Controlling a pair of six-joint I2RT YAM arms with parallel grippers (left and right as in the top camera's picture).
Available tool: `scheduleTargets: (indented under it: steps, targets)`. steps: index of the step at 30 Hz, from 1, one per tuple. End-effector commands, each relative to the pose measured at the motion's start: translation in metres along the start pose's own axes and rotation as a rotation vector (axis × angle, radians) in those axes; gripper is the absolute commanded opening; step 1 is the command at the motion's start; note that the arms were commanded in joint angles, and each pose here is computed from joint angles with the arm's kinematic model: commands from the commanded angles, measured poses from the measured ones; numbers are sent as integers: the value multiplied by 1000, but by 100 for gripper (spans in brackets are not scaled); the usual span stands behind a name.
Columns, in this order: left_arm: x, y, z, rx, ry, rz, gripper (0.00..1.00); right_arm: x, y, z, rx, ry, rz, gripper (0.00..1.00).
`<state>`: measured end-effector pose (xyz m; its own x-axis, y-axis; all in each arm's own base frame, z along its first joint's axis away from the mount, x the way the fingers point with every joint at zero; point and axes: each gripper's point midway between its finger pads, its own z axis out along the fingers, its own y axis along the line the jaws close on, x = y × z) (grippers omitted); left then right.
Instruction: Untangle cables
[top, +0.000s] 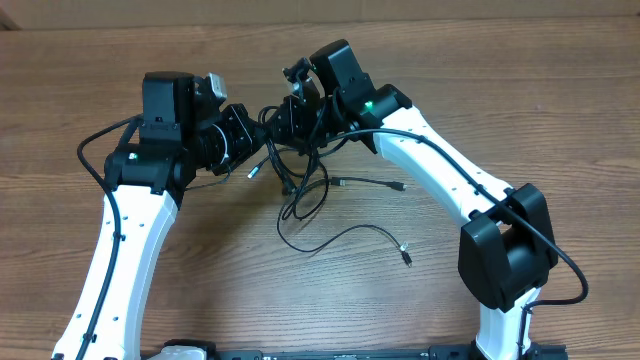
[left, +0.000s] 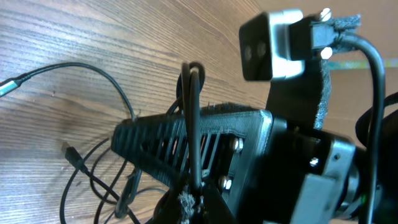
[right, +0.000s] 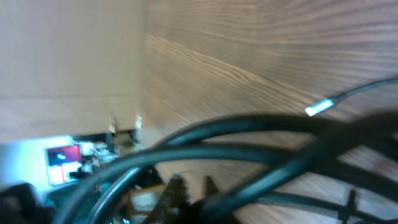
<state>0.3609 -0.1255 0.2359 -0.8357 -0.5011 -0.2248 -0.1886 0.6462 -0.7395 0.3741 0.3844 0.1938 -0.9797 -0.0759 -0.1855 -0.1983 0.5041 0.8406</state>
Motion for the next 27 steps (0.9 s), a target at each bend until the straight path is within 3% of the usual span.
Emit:
scheduleTargets:
  steps: [1,9,14,17,20,24,27]
  targets:
    - [-3,-11,-10,31,-19,173,4,-14,27,-33,-148,-4,-41,4]
    - [-31,31,-23,-155,-103,414,4,-33,77,-161,-354,-91,-126,4]
    - [-31,34,-24,-177,-88,586,4,-64,47,-211,-316,-231,-94,4]
    - [-32,31,-26,-173,-93,659,4,-93,-8,-234,-111,-407,-41,4]
    - [-40,18,-37,-144,-136,674,4,-94,-73,-247,180,-486,56,4]
    - [-58,-4,-67,-125,-237,669,4,-64,-166,-283,723,-538,252,4]
    - [-68,-22,-90,-107,-311,653,4,-35,-201,-319,1036,-540,342,4]
